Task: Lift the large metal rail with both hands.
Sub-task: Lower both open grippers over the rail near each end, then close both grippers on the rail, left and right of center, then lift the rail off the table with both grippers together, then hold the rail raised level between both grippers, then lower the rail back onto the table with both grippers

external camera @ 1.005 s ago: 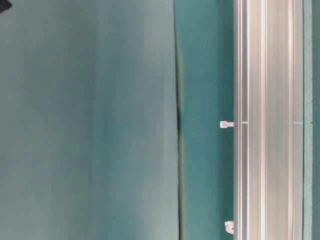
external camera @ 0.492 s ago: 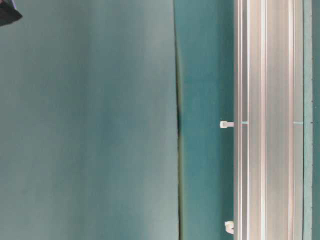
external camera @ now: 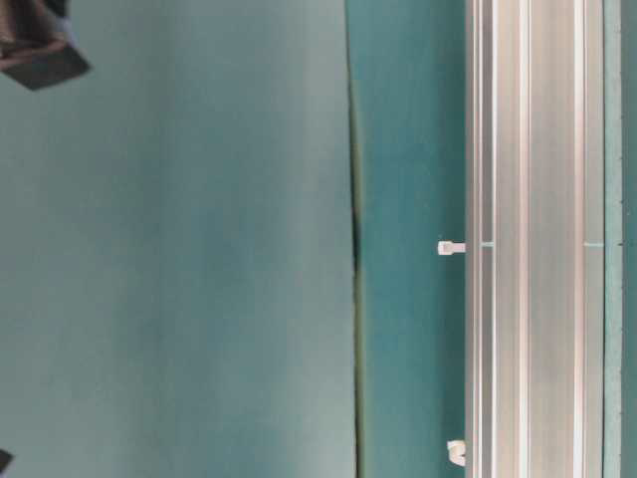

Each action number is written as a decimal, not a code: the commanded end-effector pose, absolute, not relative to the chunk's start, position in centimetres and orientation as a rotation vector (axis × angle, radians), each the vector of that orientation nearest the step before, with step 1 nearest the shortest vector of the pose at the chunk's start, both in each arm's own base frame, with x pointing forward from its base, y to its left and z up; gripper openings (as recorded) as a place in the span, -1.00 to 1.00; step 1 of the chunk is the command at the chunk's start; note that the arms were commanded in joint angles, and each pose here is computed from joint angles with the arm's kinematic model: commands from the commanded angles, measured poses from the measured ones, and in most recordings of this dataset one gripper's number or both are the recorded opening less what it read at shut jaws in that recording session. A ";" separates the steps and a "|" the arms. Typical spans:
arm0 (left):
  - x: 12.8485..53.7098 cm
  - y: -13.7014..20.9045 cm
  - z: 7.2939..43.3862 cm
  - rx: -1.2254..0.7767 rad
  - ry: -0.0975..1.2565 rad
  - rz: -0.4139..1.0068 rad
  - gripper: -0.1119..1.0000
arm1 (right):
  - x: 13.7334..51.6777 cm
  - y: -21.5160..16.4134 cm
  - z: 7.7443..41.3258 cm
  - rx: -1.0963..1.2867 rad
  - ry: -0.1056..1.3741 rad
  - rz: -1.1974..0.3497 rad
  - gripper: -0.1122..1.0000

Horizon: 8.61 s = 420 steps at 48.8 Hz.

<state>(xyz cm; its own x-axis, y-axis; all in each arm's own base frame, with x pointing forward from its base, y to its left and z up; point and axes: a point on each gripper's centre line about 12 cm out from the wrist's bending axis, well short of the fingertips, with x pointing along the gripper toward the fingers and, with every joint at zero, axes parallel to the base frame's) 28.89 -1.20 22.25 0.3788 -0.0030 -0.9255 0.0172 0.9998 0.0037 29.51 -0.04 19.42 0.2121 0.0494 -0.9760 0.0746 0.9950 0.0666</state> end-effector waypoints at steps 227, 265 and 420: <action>28.3 0.6 43.3 -0.033 1.044 0.051 -0.15 | 33.2 0.8 44.5 0.124 1.191 0.057 -0.10; 28.7 0.7 49.0 -0.034 0.886 0.052 -0.15 | 31.8 0.2 46.3 0.114 1.146 0.031 -0.10; 28.8 0.8 18.1 -0.004 1.107 0.031 -0.15 | 32.1 0.6 18.5 0.112 1.353 -0.012 -0.10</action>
<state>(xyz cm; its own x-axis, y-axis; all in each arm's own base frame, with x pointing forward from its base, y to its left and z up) 29.00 0.63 18.75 0.4535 0.0192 -0.8910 -0.0200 0.9997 0.0114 31.97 0.47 18.84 0.2128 0.0546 -0.9756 0.0752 0.9946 0.0721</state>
